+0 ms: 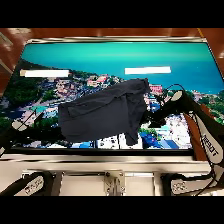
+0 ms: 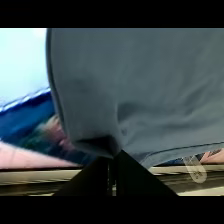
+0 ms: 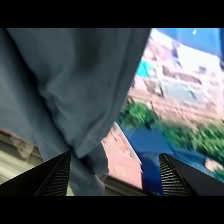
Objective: Fold the shirts.
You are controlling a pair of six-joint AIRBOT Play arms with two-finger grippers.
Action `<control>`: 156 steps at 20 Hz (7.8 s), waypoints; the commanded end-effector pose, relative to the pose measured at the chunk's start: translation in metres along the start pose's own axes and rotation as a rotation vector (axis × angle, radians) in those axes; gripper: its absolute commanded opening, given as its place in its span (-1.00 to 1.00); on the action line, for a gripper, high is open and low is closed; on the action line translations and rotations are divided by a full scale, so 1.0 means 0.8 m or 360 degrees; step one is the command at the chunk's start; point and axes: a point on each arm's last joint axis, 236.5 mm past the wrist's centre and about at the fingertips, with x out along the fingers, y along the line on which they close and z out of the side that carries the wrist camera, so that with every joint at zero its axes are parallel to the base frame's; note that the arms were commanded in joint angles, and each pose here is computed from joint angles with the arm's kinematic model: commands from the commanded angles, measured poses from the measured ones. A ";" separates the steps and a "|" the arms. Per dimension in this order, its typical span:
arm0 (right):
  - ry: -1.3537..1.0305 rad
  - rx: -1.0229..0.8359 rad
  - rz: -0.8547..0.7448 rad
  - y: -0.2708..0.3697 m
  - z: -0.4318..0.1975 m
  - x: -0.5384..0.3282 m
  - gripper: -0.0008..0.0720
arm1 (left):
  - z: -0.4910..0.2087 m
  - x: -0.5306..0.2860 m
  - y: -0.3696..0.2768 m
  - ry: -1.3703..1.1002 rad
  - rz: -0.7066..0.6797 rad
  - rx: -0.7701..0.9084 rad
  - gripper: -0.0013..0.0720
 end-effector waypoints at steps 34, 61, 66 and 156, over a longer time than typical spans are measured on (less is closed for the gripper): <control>-0.3305 -0.0905 -0.0318 0.279 -0.380 -0.763 -0.83 | -0.149 -0.766 -0.372 -0.2639 -0.0069 0.1432 -0.85; -0.1527 -0.0429 -0.0589 0.119 0.193 -0.304 -0.83 | 0.231 -0.282 -0.155 -0.1092 0.0151 0.0768 -0.84; -0.1595 -0.0446 -0.0571 0.102 0.261 -0.259 -0.83 | 0.291 -0.190 -0.122 -0.0961 0.0141 0.0628 -0.84; 0.0008 0.0260 -0.0054 -0.083 -0.127 -0.018 0.69 | -0.017 -0.031 0.078 0.0146 0.0012 -0.0209 -0.84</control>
